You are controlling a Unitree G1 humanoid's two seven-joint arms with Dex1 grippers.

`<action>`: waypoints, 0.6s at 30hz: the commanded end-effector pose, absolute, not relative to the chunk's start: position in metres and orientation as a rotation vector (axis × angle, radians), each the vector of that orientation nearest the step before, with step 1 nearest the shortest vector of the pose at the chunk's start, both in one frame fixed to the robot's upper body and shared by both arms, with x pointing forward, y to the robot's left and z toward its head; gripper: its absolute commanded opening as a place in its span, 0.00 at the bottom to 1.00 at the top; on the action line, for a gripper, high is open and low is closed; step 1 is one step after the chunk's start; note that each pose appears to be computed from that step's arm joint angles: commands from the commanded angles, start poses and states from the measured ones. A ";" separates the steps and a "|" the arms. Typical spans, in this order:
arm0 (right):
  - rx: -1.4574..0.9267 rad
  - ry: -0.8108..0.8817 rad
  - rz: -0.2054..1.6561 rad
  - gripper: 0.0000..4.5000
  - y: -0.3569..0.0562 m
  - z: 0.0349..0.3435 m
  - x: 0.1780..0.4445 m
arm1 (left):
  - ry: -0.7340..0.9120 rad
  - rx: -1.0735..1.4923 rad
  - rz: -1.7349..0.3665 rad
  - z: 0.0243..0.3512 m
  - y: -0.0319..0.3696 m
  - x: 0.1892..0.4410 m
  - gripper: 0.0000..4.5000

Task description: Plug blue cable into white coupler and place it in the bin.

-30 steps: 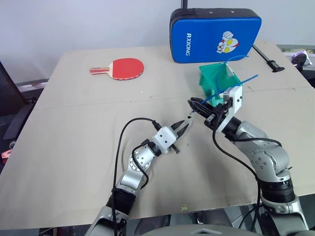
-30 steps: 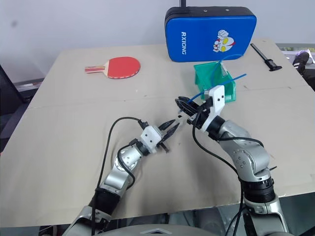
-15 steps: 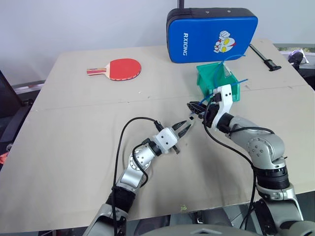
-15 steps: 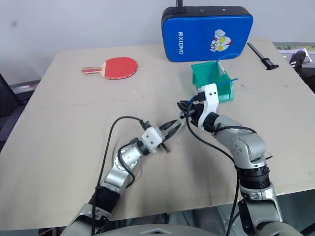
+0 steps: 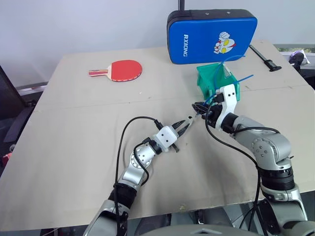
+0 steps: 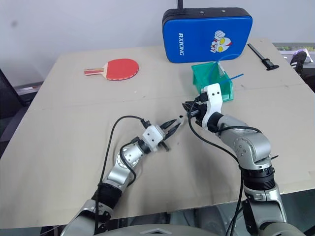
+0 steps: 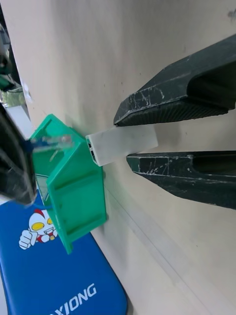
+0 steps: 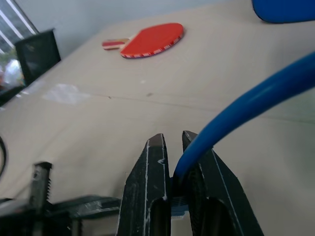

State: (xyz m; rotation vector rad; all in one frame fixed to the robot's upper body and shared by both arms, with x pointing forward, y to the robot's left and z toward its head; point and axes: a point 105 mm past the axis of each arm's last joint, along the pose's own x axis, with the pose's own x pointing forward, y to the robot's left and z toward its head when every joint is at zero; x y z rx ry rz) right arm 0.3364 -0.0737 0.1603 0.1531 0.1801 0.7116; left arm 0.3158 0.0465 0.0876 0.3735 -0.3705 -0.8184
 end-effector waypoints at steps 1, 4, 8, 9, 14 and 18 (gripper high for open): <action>0.138 0.160 0.708 0.00 -0.070 0.165 0.338 | -0.392 0.369 -0.821 0.088 0.044 0.315 0.05; 0.143 0.157 0.713 0.00 -0.067 0.166 0.338 | -0.393 0.373 -0.824 0.087 0.043 0.315 0.05; 0.155 0.128 0.735 0.00 -0.061 0.173 0.337 | -0.384 0.378 -0.829 0.084 0.040 0.316 0.05; 0.157 0.123 0.736 0.00 -0.060 0.174 0.337 | -0.382 0.378 -0.831 0.083 0.040 0.316 0.05; 0.129 0.067 0.712 0.00 -0.060 0.186 0.341 | -0.350 0.386 -0.843 0.076 0.039 0.318 0.05; 0.123 0.037 0.728 0.00 -0.058 0.194 0.341 | -0.346 0.365 -0.824 0.079 0.041 0.322 0.05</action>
